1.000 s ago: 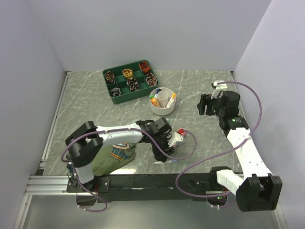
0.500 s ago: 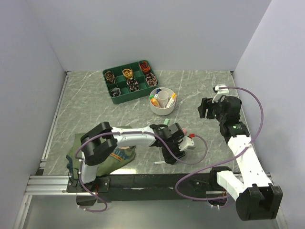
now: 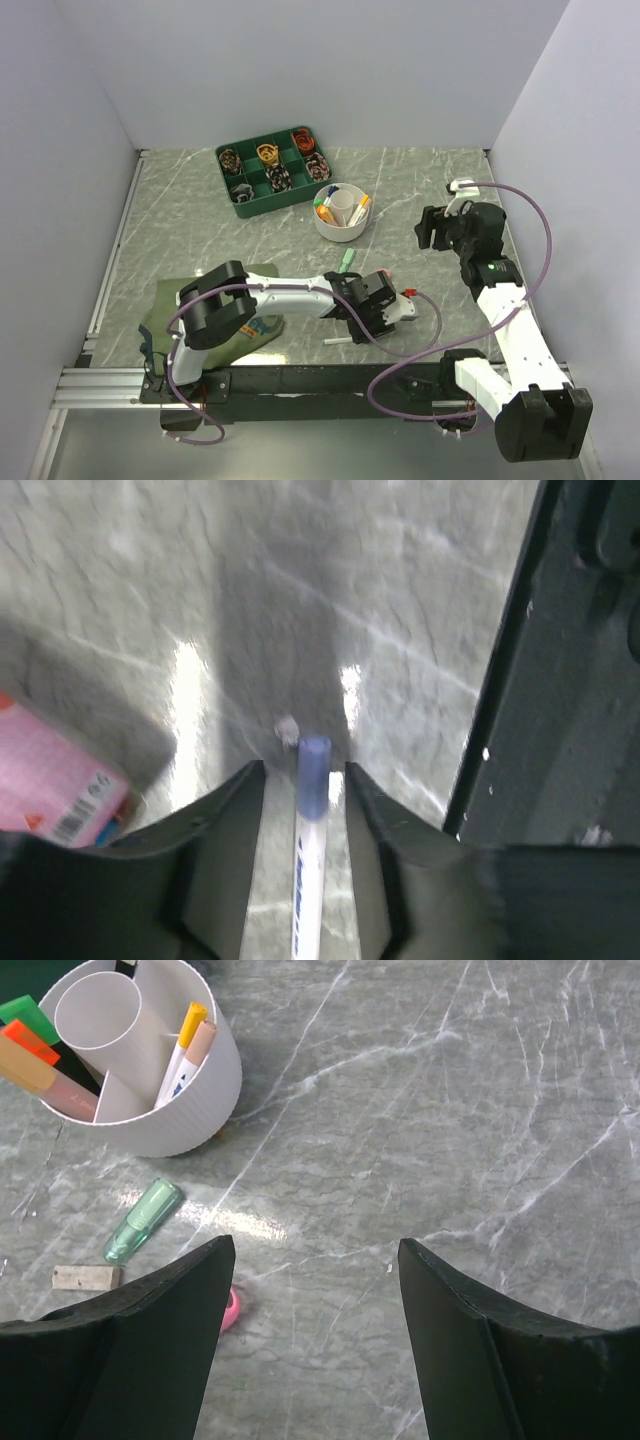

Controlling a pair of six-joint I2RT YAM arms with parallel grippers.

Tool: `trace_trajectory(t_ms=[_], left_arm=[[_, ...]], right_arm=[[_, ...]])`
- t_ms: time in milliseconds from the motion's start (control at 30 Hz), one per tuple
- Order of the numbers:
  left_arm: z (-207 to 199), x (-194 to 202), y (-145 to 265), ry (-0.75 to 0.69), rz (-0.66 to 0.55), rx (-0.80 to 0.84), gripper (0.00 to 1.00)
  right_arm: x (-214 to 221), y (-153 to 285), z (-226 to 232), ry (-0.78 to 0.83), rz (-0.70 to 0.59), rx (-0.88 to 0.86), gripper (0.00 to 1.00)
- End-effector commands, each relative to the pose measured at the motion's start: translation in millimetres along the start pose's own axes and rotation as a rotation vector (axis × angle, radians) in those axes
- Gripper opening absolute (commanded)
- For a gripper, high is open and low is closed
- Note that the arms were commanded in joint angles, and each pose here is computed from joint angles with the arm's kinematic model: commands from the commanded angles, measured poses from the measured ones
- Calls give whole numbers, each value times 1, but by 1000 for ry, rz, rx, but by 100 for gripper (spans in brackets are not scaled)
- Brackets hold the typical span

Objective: Sort the stationery into containers
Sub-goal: Pick up the pen from the corner of the board.

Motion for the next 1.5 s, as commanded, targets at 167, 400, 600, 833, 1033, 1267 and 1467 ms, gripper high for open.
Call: trace_trajectory(t_ms=[167,400,600,833,1033,1267,1467], left_arm=[[0,48,-32,28,131,-47,27],[1,45,-30,17,156,-46,26],[4,56,-18,21,165,-61,34],[5,69,-13,-4,178,-71,31],[5,73,-16,-8,191,-51,24],[11,61,-10,-14,179,-20,1],[28,-2,54,-2,31,49,1]], right_arm=[[-15,-2,-4,29,-50,7,74],[-13,-2,-3,32,-39,-4,74],[-12,-4,-3,32,-32,-11,74],[-13,-6,-4,34,-29,-12,74],[-14,-7,-3,21,-34,-16,74],[-19,-6,-5,27,-40,-1,74],[-34,-4,-6,27,-52,0,74]])
Point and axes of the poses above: each gripper's point midway between its finger pads, its own y axis back along the fingers, its own z axis along the line the jaws close on, x = y × z, the point moved 8 cm from there along y, back along the fingers, and after that the axes turned 4 degrees about y, right-handed, at the moved point
